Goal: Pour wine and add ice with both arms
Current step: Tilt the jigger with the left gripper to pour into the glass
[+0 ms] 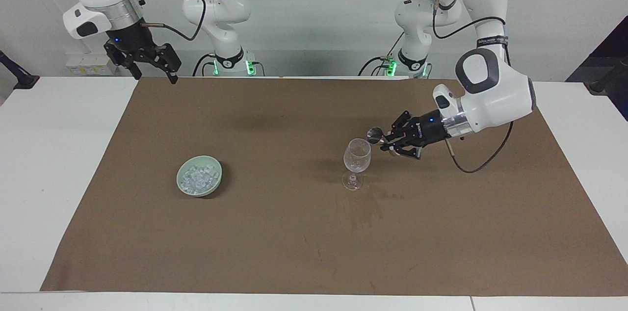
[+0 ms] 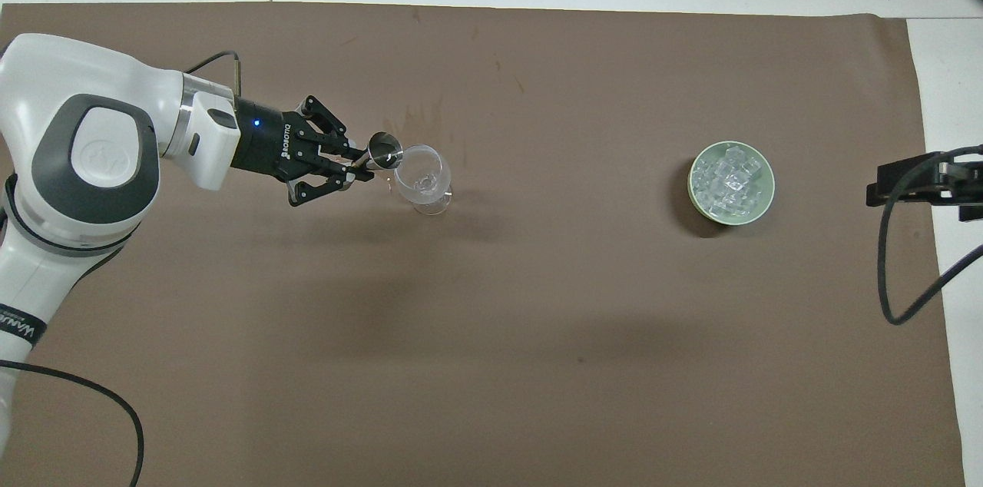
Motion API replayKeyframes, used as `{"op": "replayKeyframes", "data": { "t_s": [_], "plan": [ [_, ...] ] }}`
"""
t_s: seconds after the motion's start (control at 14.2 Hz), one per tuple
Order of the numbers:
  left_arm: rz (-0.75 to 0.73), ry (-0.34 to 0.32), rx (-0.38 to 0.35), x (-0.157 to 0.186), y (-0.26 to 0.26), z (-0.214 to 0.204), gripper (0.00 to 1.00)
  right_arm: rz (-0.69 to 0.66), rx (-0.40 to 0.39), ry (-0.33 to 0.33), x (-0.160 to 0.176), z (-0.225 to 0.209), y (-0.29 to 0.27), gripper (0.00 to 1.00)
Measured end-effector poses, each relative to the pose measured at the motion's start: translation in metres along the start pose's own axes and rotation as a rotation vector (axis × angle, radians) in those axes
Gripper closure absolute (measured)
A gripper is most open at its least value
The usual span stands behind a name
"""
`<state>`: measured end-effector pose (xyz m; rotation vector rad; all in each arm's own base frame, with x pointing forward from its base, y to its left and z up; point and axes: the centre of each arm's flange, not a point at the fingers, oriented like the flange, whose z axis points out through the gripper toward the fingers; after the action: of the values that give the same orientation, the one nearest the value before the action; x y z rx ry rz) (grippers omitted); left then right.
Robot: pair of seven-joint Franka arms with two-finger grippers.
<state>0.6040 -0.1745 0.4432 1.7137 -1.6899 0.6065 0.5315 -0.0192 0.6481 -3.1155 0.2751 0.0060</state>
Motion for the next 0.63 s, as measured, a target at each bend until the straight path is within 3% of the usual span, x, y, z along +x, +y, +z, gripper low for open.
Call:
{"op": "replayKeyframes", "data": {
  "t_s": [0.63],
  "plan": [
    [-0.043, -0.118, 0.015, 0.025, 0.006, -0.001, 0.79, 0.000, 0.000, 0.000, 0.000, 0.000, 0.000, 0.00]
  ]
}}
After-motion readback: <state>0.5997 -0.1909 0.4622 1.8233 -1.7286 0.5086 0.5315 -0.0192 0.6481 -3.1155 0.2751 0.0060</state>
